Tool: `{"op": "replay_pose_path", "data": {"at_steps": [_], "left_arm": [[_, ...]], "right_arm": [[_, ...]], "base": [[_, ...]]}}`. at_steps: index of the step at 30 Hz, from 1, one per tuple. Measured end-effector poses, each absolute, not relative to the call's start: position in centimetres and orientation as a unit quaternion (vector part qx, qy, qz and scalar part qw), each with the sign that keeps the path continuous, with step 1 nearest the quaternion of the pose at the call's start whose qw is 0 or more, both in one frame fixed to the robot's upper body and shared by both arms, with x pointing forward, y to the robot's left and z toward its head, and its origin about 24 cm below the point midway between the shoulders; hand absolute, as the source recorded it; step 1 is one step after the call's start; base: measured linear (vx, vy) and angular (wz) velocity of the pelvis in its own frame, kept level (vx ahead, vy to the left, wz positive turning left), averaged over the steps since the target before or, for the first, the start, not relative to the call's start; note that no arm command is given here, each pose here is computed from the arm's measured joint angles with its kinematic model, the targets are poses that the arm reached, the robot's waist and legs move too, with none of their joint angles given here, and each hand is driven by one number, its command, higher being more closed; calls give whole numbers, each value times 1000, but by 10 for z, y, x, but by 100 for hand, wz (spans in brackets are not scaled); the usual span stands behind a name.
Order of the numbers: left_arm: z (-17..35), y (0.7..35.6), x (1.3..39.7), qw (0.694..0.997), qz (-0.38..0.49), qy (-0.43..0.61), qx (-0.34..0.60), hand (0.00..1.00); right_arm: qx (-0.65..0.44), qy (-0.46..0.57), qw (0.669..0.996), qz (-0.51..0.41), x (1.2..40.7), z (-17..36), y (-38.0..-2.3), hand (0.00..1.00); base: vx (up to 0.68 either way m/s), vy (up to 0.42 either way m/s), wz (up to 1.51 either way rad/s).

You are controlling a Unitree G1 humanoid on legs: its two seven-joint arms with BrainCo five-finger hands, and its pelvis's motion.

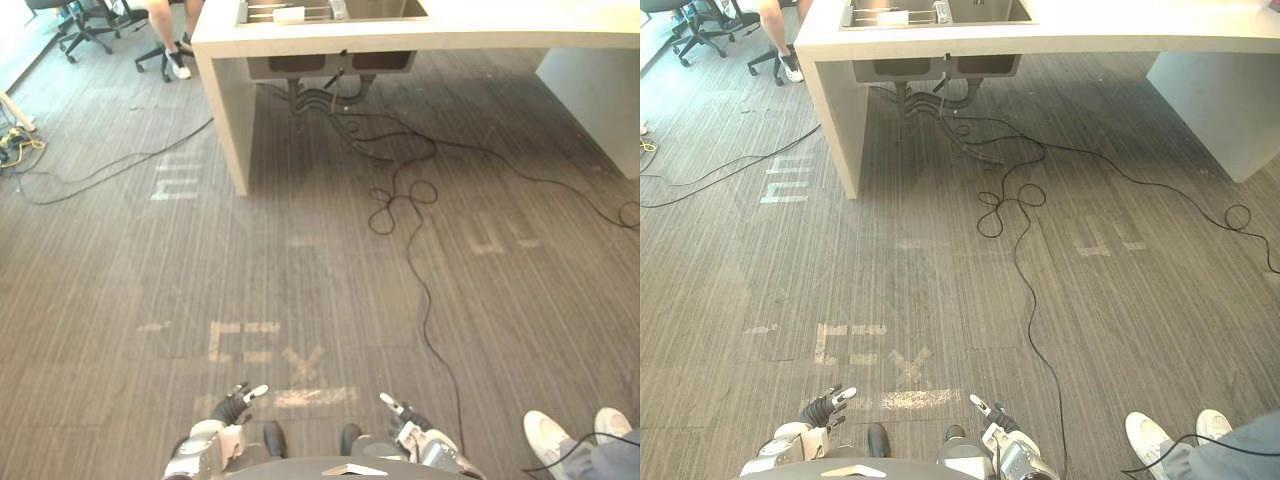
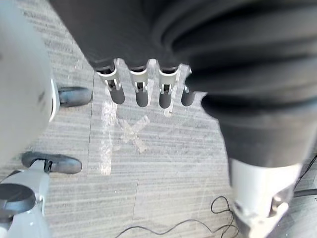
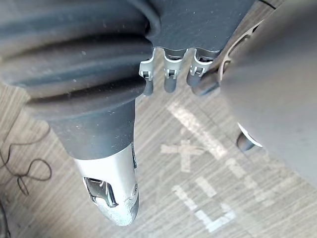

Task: Walk over to the sink, pick up the cup, carry it to the dishwasher, place the cup inside the dishwasher, then close the dishwasher door

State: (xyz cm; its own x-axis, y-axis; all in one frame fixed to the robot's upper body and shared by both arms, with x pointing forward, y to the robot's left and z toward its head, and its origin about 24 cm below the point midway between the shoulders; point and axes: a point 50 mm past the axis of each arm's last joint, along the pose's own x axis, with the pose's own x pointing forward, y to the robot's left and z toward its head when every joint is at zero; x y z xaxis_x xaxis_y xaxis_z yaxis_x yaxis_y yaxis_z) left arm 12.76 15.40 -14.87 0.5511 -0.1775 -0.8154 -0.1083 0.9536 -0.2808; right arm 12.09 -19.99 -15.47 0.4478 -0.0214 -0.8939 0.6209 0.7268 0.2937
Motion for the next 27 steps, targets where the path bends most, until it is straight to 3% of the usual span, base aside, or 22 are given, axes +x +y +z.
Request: {"op": "replay_pose_path", "data": {"at_steps": [3, 8, 10, 18, 24, 27], "left_arm": [[-149, 158, 128, 862, -20, 479, -164, 0], [-147, 182, 135, 857, 19, 492, -156, 0], [-147, 191, 136, 854, 45, 497, -144, 0], [-130, 179, 177, 892, 37, 424, -151, 0], [-149, 171, 128, 860, 69, 469, -191, 0], [-145, 170, 134, 873, 67, 434, -213, 0]], "right_arm": [[324, 491, 778, -221, 113, -157, -203, 0], [330, 456, 797, -221, 135, -147, -215, 0], [337, 462, 790, -223, 130, -149, -215, 0], [379, 425, 785, -242, 115, -151, -217, 0], [388, 430, 770, -268, 88, -155, -226, 0], [395, 423, 777, -247, 95, -154, -220, 0]], "base": [[-88, 50, -17], [-29, 77, -27], [2, 53, 22], [183, -20, 38], [479, -185, 37], [627, -182, -1]]}}
